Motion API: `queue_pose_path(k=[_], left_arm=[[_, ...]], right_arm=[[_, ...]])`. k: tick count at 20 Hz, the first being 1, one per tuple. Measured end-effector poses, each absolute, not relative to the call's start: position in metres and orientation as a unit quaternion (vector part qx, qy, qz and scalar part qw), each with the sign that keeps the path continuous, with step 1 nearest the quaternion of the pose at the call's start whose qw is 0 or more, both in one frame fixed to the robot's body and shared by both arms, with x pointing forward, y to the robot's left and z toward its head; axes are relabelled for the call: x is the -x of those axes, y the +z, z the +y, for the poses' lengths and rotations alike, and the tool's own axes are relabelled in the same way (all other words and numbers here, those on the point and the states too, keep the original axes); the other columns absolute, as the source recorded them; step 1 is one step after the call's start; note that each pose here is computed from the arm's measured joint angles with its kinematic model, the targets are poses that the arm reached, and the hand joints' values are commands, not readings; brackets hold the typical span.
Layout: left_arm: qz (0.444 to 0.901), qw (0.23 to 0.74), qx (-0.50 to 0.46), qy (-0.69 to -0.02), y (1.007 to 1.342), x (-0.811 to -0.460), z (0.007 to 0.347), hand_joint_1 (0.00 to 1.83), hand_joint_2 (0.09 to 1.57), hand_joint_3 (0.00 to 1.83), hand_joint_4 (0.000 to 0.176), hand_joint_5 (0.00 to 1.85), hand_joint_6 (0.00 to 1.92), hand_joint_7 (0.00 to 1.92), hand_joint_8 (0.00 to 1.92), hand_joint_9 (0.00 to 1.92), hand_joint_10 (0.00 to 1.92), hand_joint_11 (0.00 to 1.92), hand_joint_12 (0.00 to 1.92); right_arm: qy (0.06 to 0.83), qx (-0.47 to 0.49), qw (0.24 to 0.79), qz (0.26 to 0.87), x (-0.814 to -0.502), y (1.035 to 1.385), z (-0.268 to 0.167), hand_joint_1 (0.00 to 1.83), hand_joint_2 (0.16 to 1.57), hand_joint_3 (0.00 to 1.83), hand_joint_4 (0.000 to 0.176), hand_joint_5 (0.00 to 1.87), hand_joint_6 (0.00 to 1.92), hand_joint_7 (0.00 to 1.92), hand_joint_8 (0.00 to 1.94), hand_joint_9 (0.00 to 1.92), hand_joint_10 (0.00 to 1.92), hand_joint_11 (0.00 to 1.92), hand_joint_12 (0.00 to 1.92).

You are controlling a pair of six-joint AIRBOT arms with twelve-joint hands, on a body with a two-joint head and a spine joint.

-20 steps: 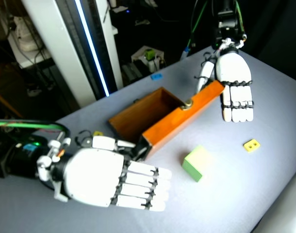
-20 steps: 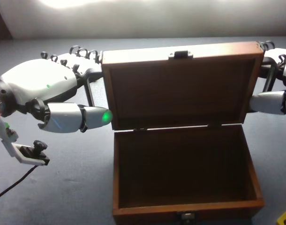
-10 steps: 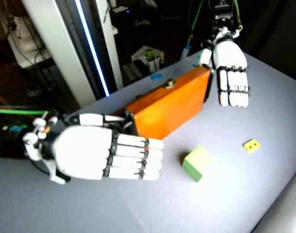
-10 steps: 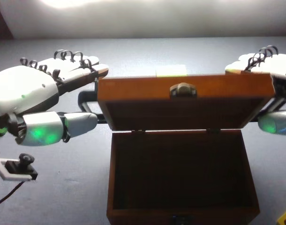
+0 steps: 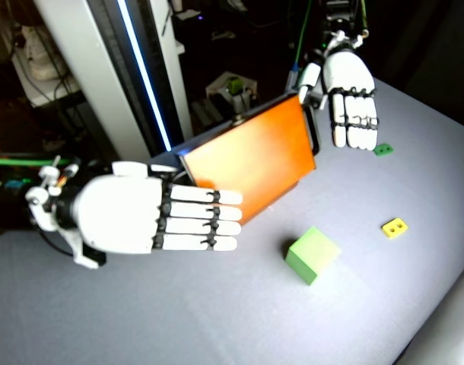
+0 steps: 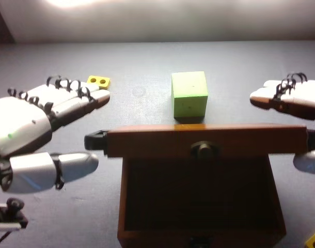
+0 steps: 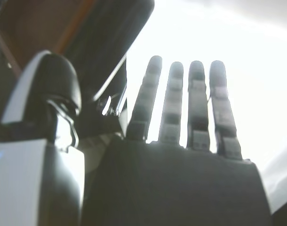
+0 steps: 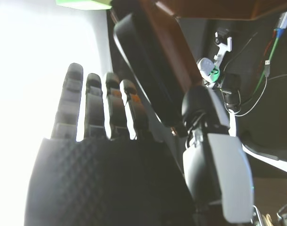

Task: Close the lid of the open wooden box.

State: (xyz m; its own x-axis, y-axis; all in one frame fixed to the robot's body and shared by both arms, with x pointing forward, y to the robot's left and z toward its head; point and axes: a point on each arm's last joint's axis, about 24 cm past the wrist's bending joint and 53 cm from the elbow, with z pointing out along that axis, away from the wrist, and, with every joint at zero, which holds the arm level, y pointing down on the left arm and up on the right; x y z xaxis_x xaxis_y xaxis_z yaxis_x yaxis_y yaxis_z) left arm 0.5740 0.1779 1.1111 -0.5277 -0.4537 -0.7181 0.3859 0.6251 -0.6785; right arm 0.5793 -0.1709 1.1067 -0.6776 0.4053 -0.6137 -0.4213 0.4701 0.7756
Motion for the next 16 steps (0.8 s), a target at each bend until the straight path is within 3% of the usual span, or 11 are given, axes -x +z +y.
queue_pose_path(k=[6, 8, 10, 13, 16], left_arm=[[0.760, 0.487, 0.045, -0.427, 1.108, -0.569, 0.190, 0.00, 1.31, 0.00, 0.000, 0.00, 0.00, 0.00, 0.00, 0.05, 0.01, 0.01, 0.14], [0.763, 0.485, 0.049, -0.425, 1.107, -0.562, 0.193, 0.00, 1.31, 0.00, 0.000, 0.00, 0.00, 0.01, 0.00, 0.08, 0.00, 0.00, 0.23], [0.761, 0.486, 0.052, -0.426, 1.107, -0.556, 0.196, 0.00, 1.31, 0.00, 0.000, 0.00, 0.00, 0.00, 0.00, 0.06, 0.00, 0.00, 0.13], [0.753, 0.498, 0.069, -0.424, 1.113, -0.554, 0.207, 0.00, 1.30, 0.00, 0.000, 0.00, 0.00, 0.02, 0.00, 0.08, 0.00, 0.00, 0.35], [0.750, 0.502, 0.080, -0.422, 1.113, -0.550, 0.214, 0.00, 1.29, 0.00, 0.000, 0.00, 0.00, 0.02, 0.00, 0.07, 0.00, 0.00, 0.34]], right_arm=[[0.511, -0.016, 0.390, 0.766, -0.575, 1.092, -0.177, 0.30, 1.32, 0.00, 0.000, 0.04, 0.00, 0.05, 0.00, 0.00, 0.00, 0.06, 0.04], [0.509, -0.026, 0.382, 0.771, -0.573, 1.081, -0.175, 0.29, 1.33, 0.01, 0.000, 0.05, 0.01, 0.06, 0.00, 0.00, 0.00, 0.06, 0.04], [0.509, -0.028, 0.374, 0.775, -0.570, 1.073, -0.173, 0.30, 1.33, 0.00, 0.000, 0.05, 0.01, 0.05, 0.00, 0.00, 0.00, 0.05, 0.04], [0.511, -0.034, 0.375, 0.773, -0.571, 1.073, -0.173, 0.32, 1.34, 0.00, 0.000, 0.05, 0.00, 0.03, 0.00, 0.00, 0.00, 0.01, 0.02], [0.510, -0.041, 0.370, 0.776, -0.568, 1.069, -0.174, 0.27, 1.33, 0.00, 0.000, 0.04, 0.00, 0.03, 0.00, 0.00, 0.00, 0.00, 0.00]])
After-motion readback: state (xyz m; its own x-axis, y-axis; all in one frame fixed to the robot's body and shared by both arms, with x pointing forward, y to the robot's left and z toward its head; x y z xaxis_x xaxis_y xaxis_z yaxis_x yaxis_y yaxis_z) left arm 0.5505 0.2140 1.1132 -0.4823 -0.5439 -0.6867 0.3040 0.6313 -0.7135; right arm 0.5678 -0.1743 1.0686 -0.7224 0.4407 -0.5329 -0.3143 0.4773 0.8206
